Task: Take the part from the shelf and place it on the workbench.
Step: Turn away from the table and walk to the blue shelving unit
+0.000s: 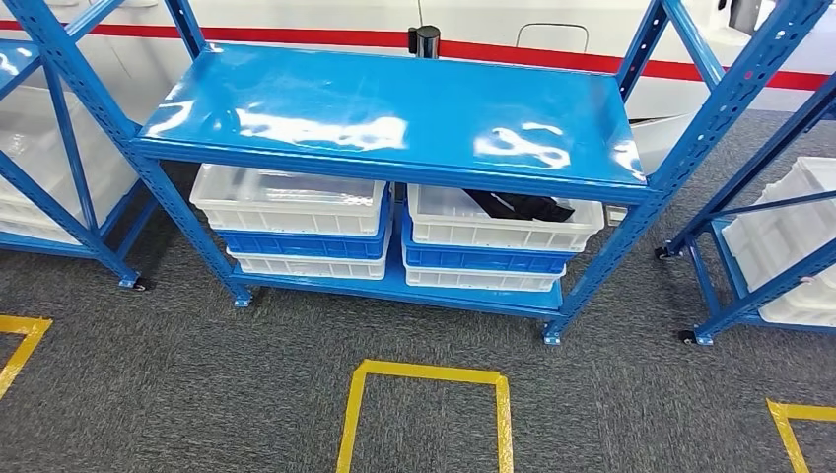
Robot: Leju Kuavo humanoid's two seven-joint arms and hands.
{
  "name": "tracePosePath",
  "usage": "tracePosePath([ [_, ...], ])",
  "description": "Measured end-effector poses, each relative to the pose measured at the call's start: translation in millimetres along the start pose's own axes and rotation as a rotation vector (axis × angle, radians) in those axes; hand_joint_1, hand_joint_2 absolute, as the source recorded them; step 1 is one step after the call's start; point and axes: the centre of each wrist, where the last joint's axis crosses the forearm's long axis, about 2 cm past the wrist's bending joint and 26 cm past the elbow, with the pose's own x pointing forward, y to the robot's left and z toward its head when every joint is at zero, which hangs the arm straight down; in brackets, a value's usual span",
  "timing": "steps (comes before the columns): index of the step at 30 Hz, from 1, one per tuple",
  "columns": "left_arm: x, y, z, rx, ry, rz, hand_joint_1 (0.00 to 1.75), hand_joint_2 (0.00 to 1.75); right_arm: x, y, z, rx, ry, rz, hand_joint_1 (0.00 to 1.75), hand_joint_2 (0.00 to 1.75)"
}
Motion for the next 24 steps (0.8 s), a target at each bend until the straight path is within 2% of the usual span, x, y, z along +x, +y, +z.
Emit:
tracePosePath([
  [24, -1.3, 0.9, 0.3, -0.009, -0.006, 0.006, 0.0, 0.0, -2.5, 2.8, 0.8, 0.014, 0.011, -0.015, 0.0, 0.0],
])
